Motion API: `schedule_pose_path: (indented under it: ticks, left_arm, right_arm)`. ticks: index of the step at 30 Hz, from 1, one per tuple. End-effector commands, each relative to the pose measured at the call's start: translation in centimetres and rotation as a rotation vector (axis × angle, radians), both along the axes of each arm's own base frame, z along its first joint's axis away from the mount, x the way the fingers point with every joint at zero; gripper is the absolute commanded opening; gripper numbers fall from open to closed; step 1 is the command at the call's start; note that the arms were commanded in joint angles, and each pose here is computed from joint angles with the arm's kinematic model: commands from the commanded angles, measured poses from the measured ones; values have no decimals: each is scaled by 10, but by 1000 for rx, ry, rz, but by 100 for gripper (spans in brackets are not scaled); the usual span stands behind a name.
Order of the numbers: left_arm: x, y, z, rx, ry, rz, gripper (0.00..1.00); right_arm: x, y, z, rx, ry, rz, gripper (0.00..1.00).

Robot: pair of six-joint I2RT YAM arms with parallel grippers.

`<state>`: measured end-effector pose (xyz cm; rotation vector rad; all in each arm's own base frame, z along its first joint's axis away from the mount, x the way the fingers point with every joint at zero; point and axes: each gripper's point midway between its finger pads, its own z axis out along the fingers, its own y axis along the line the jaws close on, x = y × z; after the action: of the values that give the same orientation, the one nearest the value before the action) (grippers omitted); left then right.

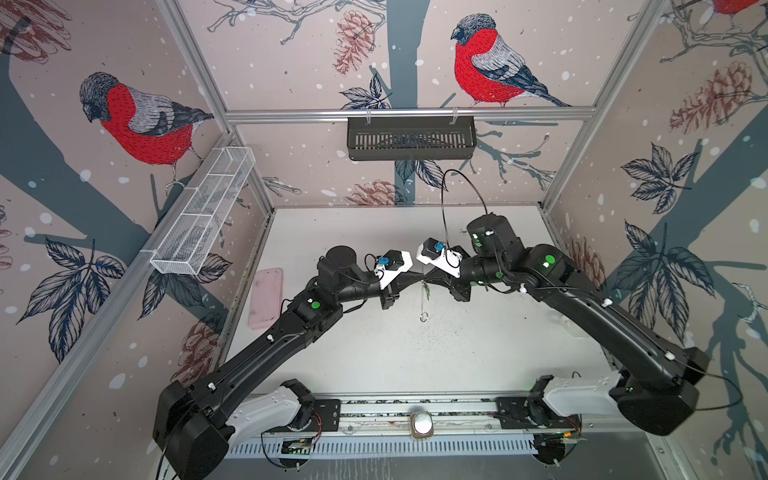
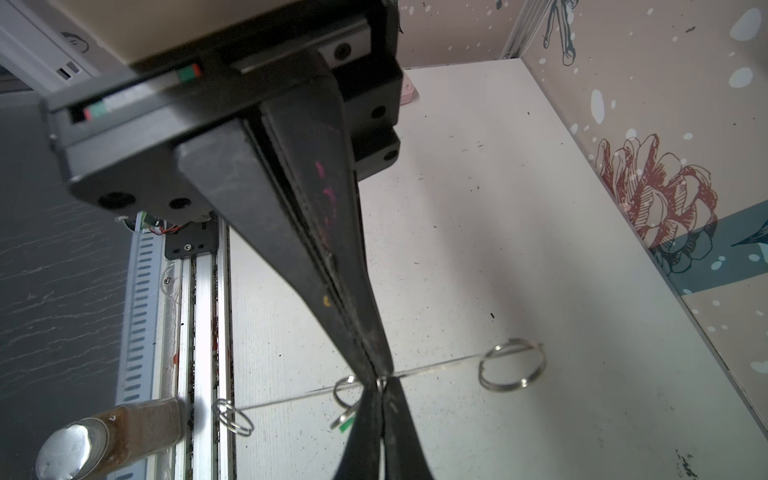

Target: Put the keys on the keyring

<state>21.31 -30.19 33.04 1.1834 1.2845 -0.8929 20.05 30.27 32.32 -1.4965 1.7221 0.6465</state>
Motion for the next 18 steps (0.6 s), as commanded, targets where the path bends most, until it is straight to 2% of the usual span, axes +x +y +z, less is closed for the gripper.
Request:
schedule_pose_path:
  ticks: [1,12,18]
  left_arm:
    - [9,2,17,-73,-11,53,0]
    - [5,4,25,-125,-11,41,0]
    - [3,5,27,-136,-16,39,0]
  right_arm:
    - [-2,10,23,116,-31,24,2]
    - [-3,11,15,125,-18,21,13]
    - [-6,7,20,142,-31,20,16]
